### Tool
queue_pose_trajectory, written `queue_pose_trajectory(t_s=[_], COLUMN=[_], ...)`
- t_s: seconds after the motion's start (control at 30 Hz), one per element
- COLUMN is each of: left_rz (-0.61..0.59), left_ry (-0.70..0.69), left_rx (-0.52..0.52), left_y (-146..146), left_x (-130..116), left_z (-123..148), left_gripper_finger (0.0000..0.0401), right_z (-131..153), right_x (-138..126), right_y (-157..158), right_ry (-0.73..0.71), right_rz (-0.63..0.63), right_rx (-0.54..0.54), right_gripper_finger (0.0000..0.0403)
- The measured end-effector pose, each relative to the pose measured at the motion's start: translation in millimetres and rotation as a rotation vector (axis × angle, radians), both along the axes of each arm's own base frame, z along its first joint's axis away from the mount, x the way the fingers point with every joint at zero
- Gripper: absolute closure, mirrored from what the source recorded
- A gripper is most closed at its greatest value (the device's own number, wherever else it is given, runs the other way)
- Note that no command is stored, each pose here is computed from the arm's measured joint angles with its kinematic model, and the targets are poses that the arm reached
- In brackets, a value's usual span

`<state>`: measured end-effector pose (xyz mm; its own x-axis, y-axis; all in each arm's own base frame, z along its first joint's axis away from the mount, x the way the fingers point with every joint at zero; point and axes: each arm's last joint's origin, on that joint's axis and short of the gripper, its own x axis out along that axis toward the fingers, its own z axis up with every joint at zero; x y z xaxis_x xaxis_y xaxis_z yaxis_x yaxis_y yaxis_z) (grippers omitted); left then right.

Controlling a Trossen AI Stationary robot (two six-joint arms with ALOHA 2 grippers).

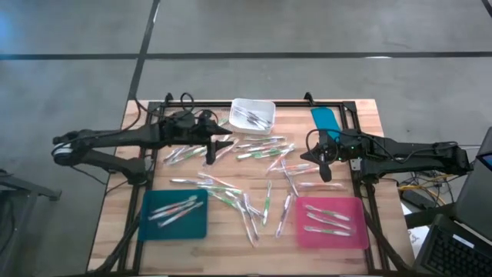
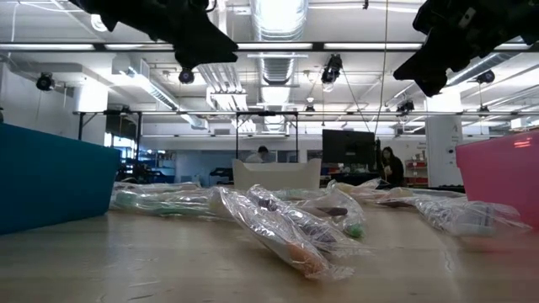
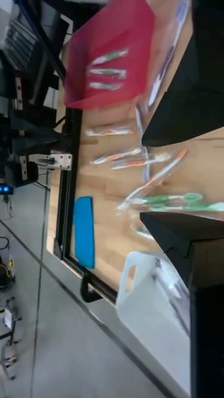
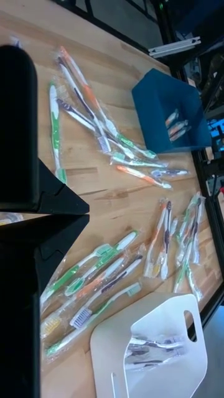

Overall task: Pick & Place Toothbrushes
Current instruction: Put the green toothbrush into the pink bin

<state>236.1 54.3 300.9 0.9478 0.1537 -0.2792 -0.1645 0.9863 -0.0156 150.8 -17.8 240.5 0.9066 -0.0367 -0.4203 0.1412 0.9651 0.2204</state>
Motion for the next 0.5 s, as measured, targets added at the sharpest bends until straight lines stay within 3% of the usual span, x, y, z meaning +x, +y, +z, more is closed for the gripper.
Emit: queue_pose_trajectory(t_s=[0.17,0.5], left_rz=[0.013,0.007], left_ry=[-0.005,0.011], left_rx=[-0.056,-0.034], left_y=[-1.3,-1.0], left_x=[-2.5,-1.6], left_z=[-4.5,-7.9], left_gripper_finger=[0.0215,0.0215], right_z=[-2.2,-12.3], right_x=[3.1,12.3], right_y=[-0.6,-1.9], right_ry=[0.015,0.084], right_rz=[-0.005,-0.042], right_rx=[0.0,0.081], right_gripper_finger=[0.0394,0.0394])
